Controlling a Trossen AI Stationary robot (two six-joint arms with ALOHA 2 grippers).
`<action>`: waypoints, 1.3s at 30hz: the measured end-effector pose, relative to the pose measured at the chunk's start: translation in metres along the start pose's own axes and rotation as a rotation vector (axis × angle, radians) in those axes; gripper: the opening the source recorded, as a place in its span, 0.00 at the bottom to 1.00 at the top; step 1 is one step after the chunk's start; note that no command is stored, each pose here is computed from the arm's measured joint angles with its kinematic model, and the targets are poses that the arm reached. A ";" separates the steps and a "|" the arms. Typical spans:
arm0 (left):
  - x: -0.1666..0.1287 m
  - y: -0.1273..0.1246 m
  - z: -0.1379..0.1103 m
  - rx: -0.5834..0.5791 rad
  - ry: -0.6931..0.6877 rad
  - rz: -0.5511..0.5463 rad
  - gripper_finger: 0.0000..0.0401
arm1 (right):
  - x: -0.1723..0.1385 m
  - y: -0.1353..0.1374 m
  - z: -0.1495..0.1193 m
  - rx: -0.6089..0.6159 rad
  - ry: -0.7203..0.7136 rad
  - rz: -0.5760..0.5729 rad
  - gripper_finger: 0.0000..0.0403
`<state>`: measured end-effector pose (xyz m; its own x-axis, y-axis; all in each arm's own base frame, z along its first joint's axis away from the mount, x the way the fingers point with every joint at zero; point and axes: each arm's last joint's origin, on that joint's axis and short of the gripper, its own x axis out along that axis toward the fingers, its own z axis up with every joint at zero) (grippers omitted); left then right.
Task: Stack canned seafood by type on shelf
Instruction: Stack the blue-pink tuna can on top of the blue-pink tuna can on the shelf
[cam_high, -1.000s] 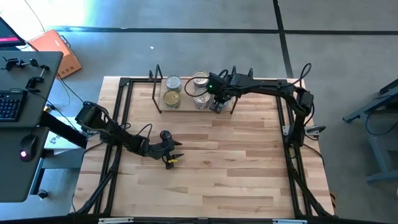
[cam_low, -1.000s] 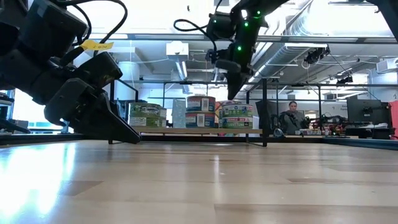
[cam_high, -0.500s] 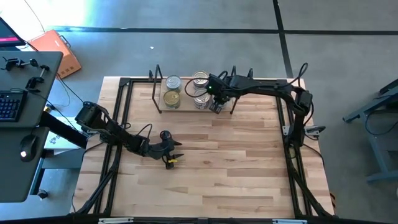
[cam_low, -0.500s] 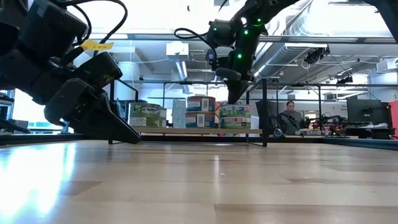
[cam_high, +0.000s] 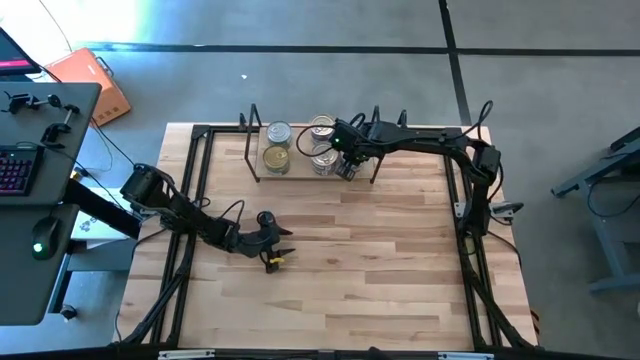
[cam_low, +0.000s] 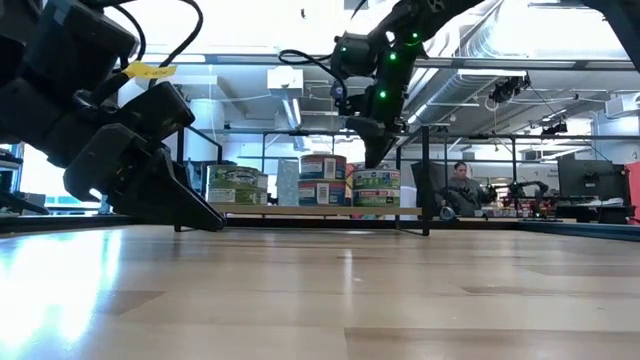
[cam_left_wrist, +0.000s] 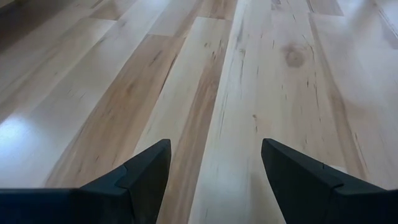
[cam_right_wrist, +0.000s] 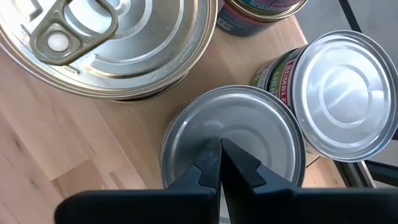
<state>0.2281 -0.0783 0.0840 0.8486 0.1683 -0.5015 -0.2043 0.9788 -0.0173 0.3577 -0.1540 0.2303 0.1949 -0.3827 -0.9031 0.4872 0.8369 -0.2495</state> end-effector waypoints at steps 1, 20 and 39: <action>0.000 0.000 0.000 0.000 0.000 0.000 0.61 | 0.000 0.000 0.000 0.000 0.000 0.000 0.00; 0.000 0.000 0.000 -0.005 0.002 -0.001 0.61 | -0.045 0.023 0.031 -0.113 -0.201 0.052 0.00; 0.000 0.000 -0.001 -0.001 0.006 0.001 0.61 | -0.007 0.045 0.046 -0.088 -0.249 0.226 0.00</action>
<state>0.2275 -0.0785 0.0834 0.8455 0.1687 -0.5066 -0.2059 0.9784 -0.0177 0.4173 -0.1317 0.2412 0.4962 -0.2588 -0.8287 0.3349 0.9377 -0.0924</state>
